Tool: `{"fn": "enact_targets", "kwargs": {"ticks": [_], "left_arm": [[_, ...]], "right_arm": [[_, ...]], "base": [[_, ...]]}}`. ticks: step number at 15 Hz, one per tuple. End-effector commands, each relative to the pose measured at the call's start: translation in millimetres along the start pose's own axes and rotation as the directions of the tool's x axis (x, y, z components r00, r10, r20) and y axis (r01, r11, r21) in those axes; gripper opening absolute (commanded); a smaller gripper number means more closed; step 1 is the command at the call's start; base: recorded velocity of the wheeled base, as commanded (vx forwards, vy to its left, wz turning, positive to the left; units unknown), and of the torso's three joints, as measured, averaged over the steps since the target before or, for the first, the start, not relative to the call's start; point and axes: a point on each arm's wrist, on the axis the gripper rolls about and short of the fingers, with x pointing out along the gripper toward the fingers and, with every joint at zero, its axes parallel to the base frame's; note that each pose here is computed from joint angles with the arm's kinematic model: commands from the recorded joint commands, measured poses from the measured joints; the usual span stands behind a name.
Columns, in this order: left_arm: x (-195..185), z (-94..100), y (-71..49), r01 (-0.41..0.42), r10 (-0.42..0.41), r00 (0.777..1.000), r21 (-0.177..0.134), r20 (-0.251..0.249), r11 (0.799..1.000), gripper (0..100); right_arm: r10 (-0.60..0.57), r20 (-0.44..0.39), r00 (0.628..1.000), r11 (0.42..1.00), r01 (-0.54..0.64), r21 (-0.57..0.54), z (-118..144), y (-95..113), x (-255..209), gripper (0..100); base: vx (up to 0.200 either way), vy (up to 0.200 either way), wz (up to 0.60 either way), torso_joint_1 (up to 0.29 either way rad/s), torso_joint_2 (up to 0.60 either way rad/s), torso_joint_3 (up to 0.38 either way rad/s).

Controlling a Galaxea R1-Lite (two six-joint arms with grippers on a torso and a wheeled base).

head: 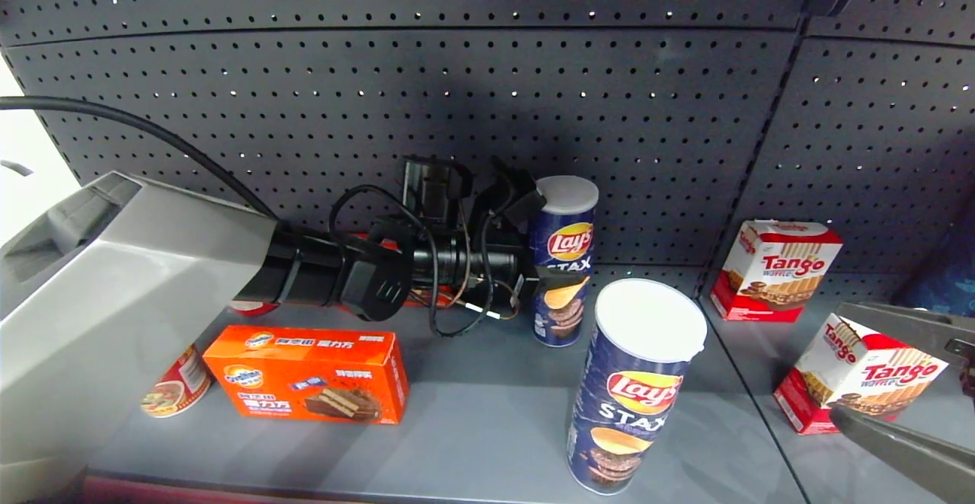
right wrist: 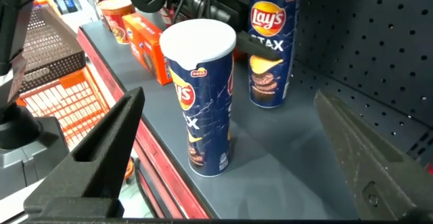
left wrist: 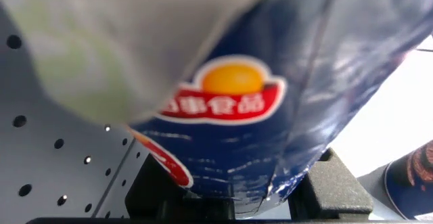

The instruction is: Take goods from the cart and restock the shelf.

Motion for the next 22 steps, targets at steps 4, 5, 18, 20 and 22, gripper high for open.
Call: {"fn": "enact_targets", "kwargs": {"ticks": [4,5,18,20,22], "left_arm": [[3,-4.2,3.7,-0.004,0.004,1.000,-0.003,-0.003,1.000,0],[4,-5.8,4.0,-0.003,0.003,1.000,-0.005,-0.005,1.000,0],[5,-7.1,2.8,-0.002,0.002,1.000,-0.007,-0.008,1.000,100],[1,-6.0,2.4,-0.008,0.008,1.000,-0.009,-0.010,1.000,100],[-5,-4.3,-0.6,-0.014,0.014,1.000,-0.011,-0.015,1.000,100]], "right_arm": [[0.004,-0.001,1.000,1.000,-0.004,0.000,-1,1,-1,100],[0.002,-0.002,1.000,1.000,-0.002,0.001,-2,1,-1,100],[0.003,-0.027,1.000,1.000,-0.003,0.011,-11,2,-5,100],[0.003,-0.031,1.000,1.000,-0.003,0.012,-12,2,-4,100],[0.003,-0.035,0.999,1.000,-0.003,0.014,-13,2,-4,100]], "base": [[0.000,0.000,0.00,0.000,0.00,0.000],[0.000,0.000,0.00,0.000,0.00,0.000],[0.000,0.000,0.00,0.000,0.00,0.000],[0.000,0.000,0.00,0.000,0.00,0.000],[0.000,0.000,0.00,0.000,0.00,0.000]]}}
